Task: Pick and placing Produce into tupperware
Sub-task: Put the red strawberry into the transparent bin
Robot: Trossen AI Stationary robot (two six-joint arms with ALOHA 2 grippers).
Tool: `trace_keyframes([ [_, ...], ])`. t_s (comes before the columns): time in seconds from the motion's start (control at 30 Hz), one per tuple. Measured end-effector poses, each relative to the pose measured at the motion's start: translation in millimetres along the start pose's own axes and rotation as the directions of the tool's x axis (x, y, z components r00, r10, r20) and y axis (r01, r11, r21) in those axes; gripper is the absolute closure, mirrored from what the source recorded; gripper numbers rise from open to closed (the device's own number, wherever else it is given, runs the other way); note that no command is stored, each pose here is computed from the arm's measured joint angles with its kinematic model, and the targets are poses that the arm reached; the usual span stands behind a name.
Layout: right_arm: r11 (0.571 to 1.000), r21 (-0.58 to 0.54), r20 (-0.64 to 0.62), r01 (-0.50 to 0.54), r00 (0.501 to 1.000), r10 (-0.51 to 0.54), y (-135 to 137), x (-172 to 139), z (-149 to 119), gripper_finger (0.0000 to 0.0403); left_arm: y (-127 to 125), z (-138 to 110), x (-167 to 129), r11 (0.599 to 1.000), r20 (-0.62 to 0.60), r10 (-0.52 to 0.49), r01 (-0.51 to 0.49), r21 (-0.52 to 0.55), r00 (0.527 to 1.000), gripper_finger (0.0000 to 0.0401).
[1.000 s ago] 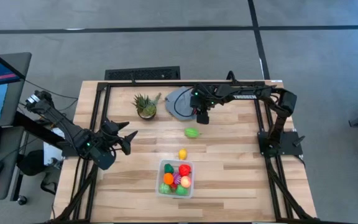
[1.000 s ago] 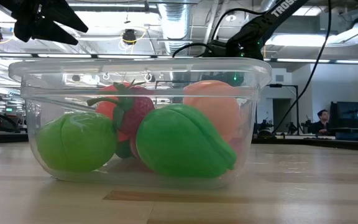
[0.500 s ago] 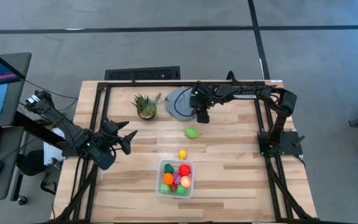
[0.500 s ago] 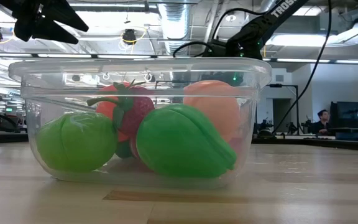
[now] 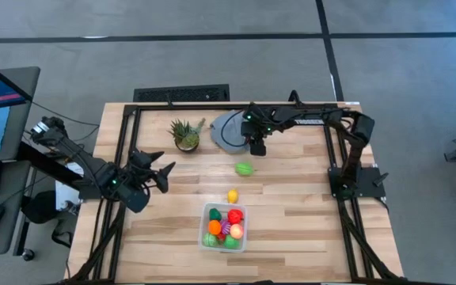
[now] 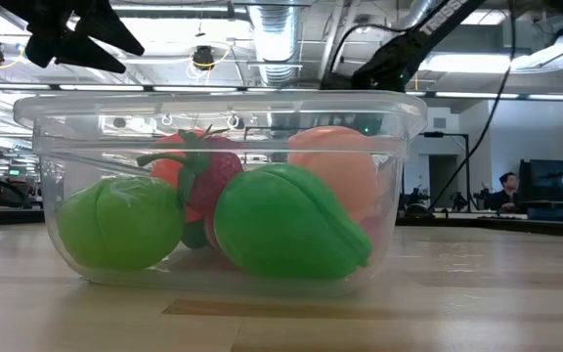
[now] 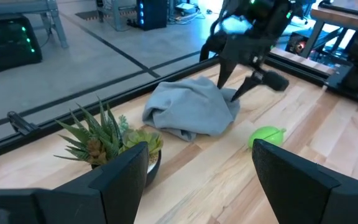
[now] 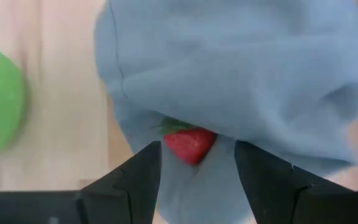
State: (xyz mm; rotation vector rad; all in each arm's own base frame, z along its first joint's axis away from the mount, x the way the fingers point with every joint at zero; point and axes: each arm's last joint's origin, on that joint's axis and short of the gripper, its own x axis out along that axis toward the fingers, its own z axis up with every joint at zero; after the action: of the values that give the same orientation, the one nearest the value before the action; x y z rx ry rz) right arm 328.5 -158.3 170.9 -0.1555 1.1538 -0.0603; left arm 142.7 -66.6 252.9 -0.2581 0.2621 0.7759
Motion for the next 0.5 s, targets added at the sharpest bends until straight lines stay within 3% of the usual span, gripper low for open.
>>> trace_keyframes([
  [0.1,0.999,0.004,-0.08,-0.052,0.995,0.052,3,12,-1,0.0173,0,0,0,1.0,0.0,0.003,-0.003,-0.002,1.0,0.0122],
  [0.23,0.999,-0.028,-0.12,-0.044,0.992,0.041,7,29,12,0.0173,0,0,0,1.0,-0.02,-0.007,0.007,-0.004,1.0,0.0122],
  [0.5,1.0,-0.029,-0.053,0.003,0.999,-0.005,-14,23,34,0.0173,-1,-2,0,0.999,-0.078,-0.032,0.032,-0.002,0.996,0.0122],
])
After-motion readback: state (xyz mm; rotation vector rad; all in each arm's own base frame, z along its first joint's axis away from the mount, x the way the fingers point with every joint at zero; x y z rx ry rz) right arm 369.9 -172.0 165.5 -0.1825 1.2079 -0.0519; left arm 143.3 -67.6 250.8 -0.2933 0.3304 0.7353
